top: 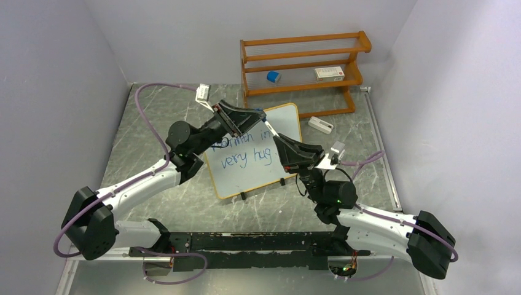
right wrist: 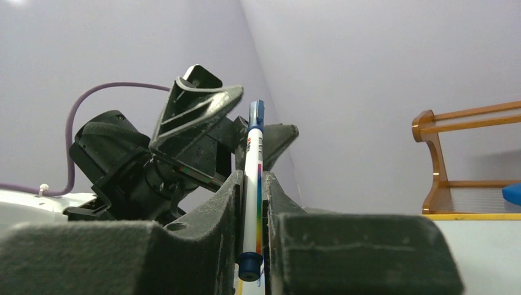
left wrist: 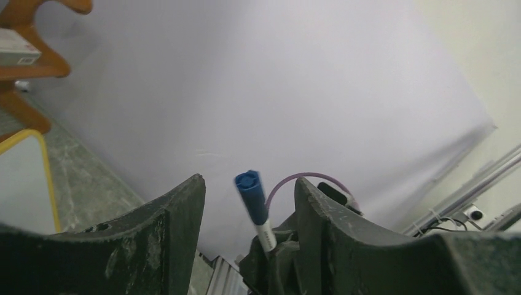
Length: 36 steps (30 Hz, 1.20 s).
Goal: Write a sentence on the whiteboard
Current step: Insert the whiteboard marker without the cap into the pen cap.
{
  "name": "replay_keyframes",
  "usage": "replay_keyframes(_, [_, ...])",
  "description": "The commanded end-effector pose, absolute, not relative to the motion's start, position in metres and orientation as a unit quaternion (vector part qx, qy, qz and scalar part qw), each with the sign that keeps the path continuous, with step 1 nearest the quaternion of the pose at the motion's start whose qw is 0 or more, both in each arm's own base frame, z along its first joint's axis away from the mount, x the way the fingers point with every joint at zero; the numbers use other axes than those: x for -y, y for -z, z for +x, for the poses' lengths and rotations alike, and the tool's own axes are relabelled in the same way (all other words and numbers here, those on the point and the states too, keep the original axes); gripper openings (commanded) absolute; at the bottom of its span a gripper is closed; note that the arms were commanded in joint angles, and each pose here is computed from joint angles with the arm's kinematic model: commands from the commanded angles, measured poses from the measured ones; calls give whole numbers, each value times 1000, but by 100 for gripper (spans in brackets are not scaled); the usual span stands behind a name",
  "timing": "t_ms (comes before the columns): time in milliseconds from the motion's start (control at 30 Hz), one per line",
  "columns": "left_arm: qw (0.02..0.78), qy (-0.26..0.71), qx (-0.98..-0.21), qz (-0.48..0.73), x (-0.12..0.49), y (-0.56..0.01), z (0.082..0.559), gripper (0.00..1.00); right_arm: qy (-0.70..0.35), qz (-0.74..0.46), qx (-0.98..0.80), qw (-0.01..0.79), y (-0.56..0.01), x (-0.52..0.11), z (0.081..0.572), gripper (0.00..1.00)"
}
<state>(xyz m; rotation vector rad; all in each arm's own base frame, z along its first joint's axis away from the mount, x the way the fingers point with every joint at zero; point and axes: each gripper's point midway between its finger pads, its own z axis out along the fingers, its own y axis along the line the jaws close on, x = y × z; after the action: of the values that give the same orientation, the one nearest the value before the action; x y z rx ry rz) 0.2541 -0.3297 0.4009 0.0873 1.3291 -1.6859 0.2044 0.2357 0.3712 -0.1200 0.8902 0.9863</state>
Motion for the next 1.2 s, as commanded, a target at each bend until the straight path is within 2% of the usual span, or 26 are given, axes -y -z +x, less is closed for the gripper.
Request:
replay_keyframes(0, [494, 723, -478, 63, 318, -439, 235, 59, -468, -46, -402, 785, -376, -231, 201, 0])
replay_keyframes(200, [495, 723, -479, 56, 316, -439, 236, 55, -474, -48, -402, 782, -375, -234, 200, 0])
replay_keyframes(400, [479, 737, -473, 56, 320, -435, 235, 35, -483, -52, -401, 777, -376, -237, 199, 0])
replay_keyframes(533, [470, 747, -468, 53, 320, -431, 233, 9, -485, -48, -398, 777, -378, -236, 198, 0])
replay_keyframes(567, [467, 750, -466, 53, 320, -431, 232, 5, -486, -46, -396, 778, -378, -236, 198, 0])
replay_keyframes(1167, [442, 762, -466, 79, 334, -420, 196, 5, -495, -60, -381, 778, -398, -247, 200, 0])
